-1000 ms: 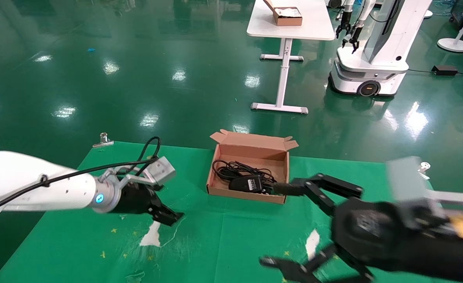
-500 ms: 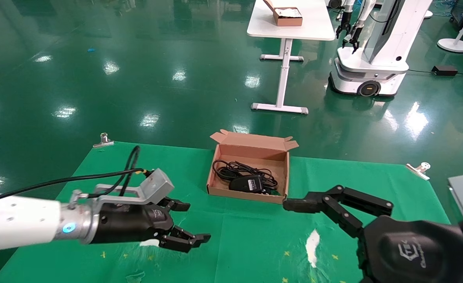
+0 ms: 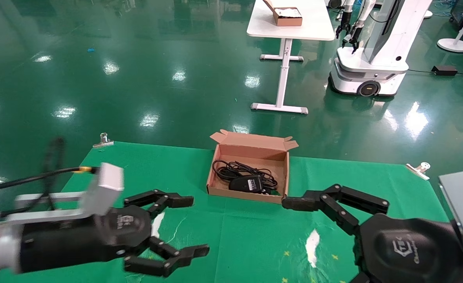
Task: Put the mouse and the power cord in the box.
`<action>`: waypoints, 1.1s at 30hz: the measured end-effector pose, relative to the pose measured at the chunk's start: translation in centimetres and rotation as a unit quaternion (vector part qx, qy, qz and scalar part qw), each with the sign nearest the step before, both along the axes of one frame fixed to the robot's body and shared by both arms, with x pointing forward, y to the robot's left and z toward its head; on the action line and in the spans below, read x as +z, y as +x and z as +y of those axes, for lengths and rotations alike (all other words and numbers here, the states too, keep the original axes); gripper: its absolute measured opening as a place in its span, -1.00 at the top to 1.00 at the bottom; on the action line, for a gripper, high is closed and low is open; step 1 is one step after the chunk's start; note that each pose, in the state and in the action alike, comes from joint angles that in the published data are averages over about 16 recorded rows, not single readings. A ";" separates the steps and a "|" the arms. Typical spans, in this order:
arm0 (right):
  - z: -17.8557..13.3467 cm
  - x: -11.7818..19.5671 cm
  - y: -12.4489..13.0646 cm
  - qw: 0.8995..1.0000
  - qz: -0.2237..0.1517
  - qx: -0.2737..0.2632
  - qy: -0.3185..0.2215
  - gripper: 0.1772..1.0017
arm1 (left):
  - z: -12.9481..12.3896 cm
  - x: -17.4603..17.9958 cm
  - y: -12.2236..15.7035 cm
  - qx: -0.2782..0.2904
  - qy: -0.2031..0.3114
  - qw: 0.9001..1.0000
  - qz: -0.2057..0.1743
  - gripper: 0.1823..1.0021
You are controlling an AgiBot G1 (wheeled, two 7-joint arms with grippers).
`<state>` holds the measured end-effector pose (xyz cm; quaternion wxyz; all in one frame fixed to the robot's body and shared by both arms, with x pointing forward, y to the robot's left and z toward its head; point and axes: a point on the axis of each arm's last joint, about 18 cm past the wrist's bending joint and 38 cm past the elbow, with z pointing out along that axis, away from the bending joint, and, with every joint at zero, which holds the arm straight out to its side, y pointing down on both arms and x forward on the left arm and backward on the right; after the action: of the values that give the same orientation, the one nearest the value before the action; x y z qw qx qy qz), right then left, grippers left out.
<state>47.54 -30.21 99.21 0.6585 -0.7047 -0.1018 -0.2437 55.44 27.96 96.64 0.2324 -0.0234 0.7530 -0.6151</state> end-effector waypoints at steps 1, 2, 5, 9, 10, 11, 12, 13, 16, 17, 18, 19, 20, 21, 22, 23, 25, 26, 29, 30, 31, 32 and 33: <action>0.0 0.0 0.0 1.000 0.000 0.000 0.000 -1.00 | 0.2 0.3 -0.8 -0.010 -0.005 1.000 -0.009 -1.00; 0.0 0.0 0.0 1.000 0.000 0.000 0.000 -1.00 | 0.4 0.5 -1.5 -0.020 -0.009 1.000 -0.018 -1.00; 0.0 0.0 0.0 1.000 0.000 0.000 0.000 -1.00 | 1.0 1.3 -3.7 -0.046 -0.020 0.998 -0.044 -1.00; 0.0 0.0 0.0 1.000 0.000 0.000 0.000 -1.00 | 1.6 2.1 -6.4 -0.078 -0.030 0.994 -0.077 -1.00; 0.0 0.0 0.0 1.000 0.000 0.000 0.000 -1.00 | 1.8 2.3 -6.9 -0.085 -0.032 0.992 -0.084 -1.00; 0.0 0.0 0.0 1.000 0.000 0.000 0.000 -1.00 | 1.9 2.4 -7.4 -0.090 -0.033 0.991 -0.089 -1.00; 0.0 0.0 0.0 1.000 0.000 0.000 0.000 -1.00 | 2.0 2.6 -7.8 -0.095 -0.034 0.990 -0.095 -1.00; 0.0 0.0 0.0 1.000 0.000 0.000 0.000 -1.00 | 2.1 2.7 -8.2 -0.100 -0.035 0.989 -0.099 -1.00; 0.0 0.0 0.0 1.000 0.000 0.000 0.000 -1.00 | 2.2 2.9 -9.0 -0.108 -0.037 0.987 -0.109 -1.00; 0.0 0.0 0.0 1.000 0.000 0.000 0.000 -1.00 | 2.3 2.9 -9.1 -0.110 -0.037 0.987 -0.110 -1.00; 0.0 0.0 0.0 1.000 0.000 0.000 0.000 -1.00 | 2.3 3.0 -9.2 -0.111 -0.037 0.987 -0.111 -1.00; 0.0 0.0 -0.1 1.000 0.000 0.000 0.000 -1.00 | 2.3 3.0 -9.2 -0.111 -0.037 0.987 -0.111 -1.00; 0.0 0.0 -0.1 1.000 0.000 0.000 0.000 -1.00 | 2.3 3.0 -9.3 -0.112 -0.037 0.987 -0.112 -1.00; 0.0 0.0 0.0 1.000 0.000 0.000 0.000 -1.00 | 2.3 3.0 -9.3 -0.112 -0.037 0.987 -0.112 -1.00; 0.0 0.0 0.0 1.000 0.000 0.000 0.000 -1.00 | 2.3 3.0 -9.2 -0.111 -0.037 0.987 -0.111 -1.00; 0.0 0.0 0.0 1.000 0.000 0.000 0.000 -1.00 | 2.3 2.9 -9.1 -0.110 -0.037 0.987 -0.110 -1.00; 0.0 0.0 0.0 1.000 0.000 0.000 0.000 -1.00 | 2.2 2.9 -8.9 -0.108 -0.036 0.988 -0.108 -1.00; 0.0 0.0 0.0 1.000 0.000 0.000 0.000 -1.00 | 2.2 2.8 -8.8 -0.107 -0.036 0.988 -0.107 -1.00; 0.0 0.0 0.0 1.000 0.000 0.000 0.000 -1.00 | 2.2 2.8 -8.6 -0.104 -0.035 0.988 -0.105 -1.00; 0.0 0.0 0.0 1.000 0.000 0.000 0.000 -1.00 | 2.2 2.8 -8.6 -0.104 -0.035 0.989 -0.104 -1.00; 0.0 0.0 0.0 1.000 0.000 0.000 0.000 -1.00 | 2.2 2.7 -8.5 -0.103 -0.035 0.989 -0.103 -1.00; 0.0 0.0 0.0 1.000 0.000 0.000 0.000 -1.00 | 2.1 2.7 -8.4 -0.102 -0.035 0.989 -0.103 -1.00; 0.0 0.0 0.0 1.000 0.000 0.000 0.000 -1.00 | 2.1 2.7 -8.4 -0.102 -0.035 0.989 -0.102 -1.00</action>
<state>47.52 -30.22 99.21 0.6587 -0.7046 -0.1018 -0.2436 47.05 30.10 99.35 0.2434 0.1083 0.7019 -0.6606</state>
